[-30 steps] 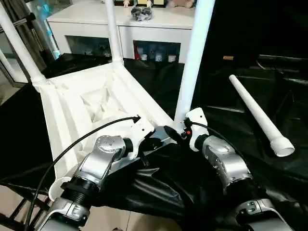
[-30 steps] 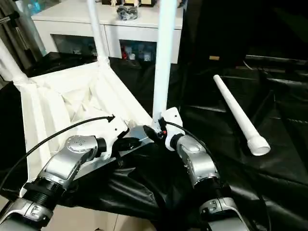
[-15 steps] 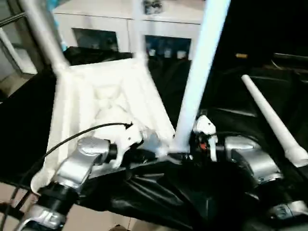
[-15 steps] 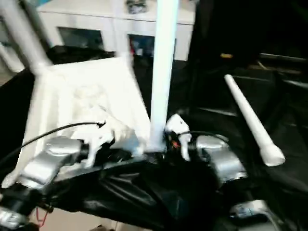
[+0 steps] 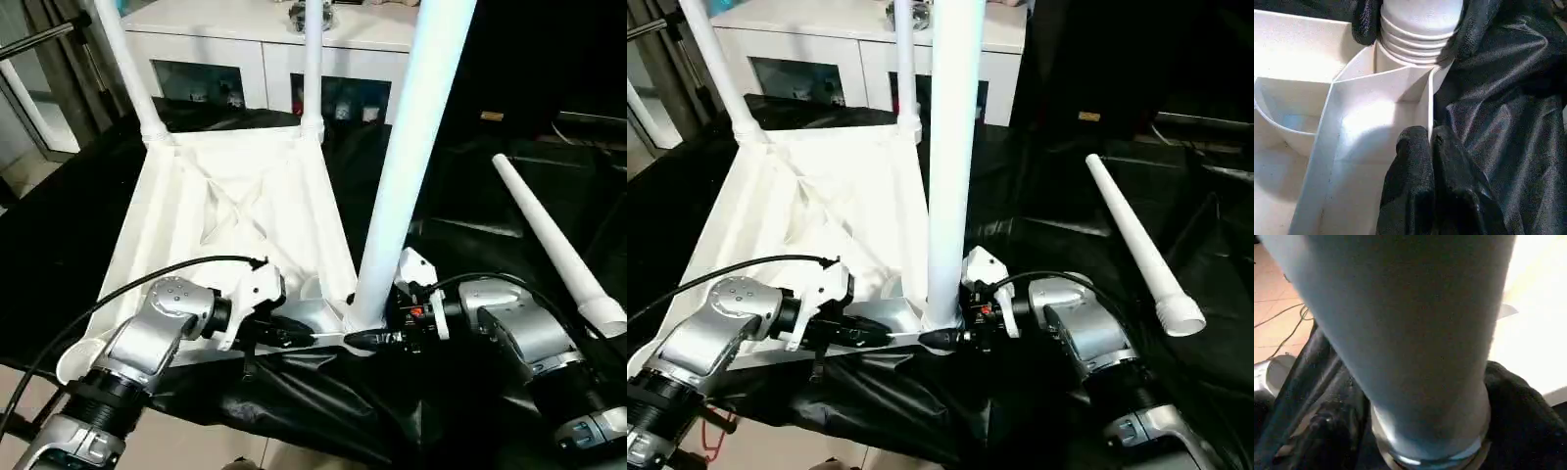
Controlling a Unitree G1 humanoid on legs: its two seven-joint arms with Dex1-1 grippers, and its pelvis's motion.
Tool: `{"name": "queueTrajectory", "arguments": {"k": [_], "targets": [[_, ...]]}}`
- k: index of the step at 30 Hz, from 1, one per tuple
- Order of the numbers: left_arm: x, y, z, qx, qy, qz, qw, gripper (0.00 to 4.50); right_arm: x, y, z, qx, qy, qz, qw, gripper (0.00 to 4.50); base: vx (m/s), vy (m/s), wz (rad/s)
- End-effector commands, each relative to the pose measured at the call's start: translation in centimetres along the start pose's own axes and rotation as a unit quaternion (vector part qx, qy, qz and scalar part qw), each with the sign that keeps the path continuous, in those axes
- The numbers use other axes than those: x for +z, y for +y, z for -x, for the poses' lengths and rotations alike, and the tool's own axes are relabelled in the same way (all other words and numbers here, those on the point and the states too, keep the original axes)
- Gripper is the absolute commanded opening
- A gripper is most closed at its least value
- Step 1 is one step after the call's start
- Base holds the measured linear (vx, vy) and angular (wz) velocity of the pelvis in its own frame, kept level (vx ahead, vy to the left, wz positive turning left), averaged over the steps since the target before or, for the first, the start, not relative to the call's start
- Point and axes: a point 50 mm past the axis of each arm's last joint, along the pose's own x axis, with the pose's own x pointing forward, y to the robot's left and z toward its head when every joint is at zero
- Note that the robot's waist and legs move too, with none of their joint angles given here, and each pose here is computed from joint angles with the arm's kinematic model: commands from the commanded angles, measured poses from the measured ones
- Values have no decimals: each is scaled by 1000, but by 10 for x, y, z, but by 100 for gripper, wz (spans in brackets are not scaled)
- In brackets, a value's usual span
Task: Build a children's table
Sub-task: Rotate leg to tighten
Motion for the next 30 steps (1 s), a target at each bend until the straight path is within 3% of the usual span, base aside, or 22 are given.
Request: {"name": "queueTrajectory", "arguments": {"k": [1,6,12,14,15,21,26,28,30], "targets": [[14,-2,-8,-23,-23,-27,999,0,2,9,-11,31,0,7,999,301,0,0,0],[14,-1,-9,-10,-23,-26,999,0,-1,11,-14,21,-9,0,1000,284,0,0,0],[15,9,-17,58,-30,-13,998,0,-7,-5,-26,-112,-29,-14,993,278,0,0,0],[19,16,-22,98,-37,-5,995,0,-11,-16,-32,-191,-33,-47,980,278,0,0,0],[24,23,-30,136,-42,2,990,0,-14,-24,-38,-258,-40,-75,962,278,0,0,0],[36,32,-51,197,-50,19,979,0,-12,-31,-60,-335,-52,-114,934,277,0,0,0],[45,29,-62,188,-65,11,980,0,-2,-28,-74,-325,-72,-101,938,277,0,0,0],[45,25,-61,170,-66,2,983,0,0,-29,-72,-315,-87,-116,938,332,0,0,0],[42,20,-58,144,-66,-6,987,0,2,-30,-67,-296,-88,-106,945,355,0,0,0]]}}
